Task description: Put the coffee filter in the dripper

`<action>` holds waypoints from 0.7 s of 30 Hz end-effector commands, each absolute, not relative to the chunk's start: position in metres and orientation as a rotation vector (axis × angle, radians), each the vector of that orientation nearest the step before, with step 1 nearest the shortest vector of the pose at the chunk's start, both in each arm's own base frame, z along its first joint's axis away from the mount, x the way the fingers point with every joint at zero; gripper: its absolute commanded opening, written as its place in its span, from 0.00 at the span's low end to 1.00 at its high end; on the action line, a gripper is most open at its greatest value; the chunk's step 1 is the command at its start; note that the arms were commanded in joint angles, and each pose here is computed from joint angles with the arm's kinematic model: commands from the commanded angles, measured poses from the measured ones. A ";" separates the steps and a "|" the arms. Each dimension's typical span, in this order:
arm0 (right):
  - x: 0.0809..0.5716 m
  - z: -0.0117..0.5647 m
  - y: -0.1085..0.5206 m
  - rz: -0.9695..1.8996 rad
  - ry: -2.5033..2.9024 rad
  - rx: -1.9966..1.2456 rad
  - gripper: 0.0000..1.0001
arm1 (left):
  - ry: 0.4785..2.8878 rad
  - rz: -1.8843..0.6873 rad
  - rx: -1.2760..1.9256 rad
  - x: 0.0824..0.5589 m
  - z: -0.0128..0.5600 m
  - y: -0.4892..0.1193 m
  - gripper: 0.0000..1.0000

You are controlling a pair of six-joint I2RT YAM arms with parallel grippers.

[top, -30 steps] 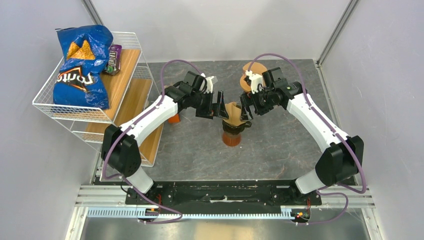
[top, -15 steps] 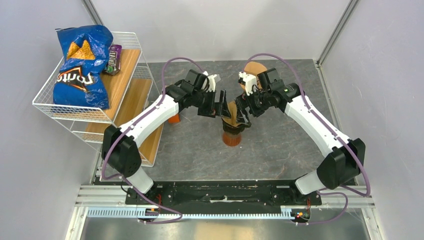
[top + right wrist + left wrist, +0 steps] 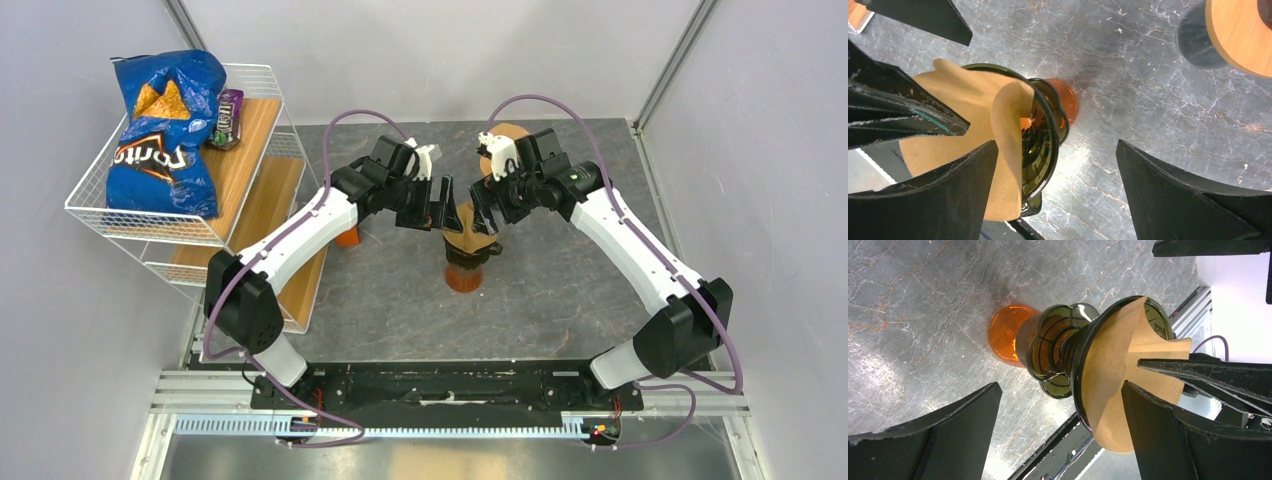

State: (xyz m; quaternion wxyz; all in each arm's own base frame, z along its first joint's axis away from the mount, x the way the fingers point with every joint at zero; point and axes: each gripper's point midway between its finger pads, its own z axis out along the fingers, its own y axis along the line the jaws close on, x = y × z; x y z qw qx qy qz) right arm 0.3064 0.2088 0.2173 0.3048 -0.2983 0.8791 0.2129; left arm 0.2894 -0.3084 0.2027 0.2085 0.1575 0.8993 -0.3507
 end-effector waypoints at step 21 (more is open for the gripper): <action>0.323 0.214 0.182 0.360 2.329 -0.755 0.93 | 2.528 -0.867 0.446 0.294 0.186 -0.293 0.98</action>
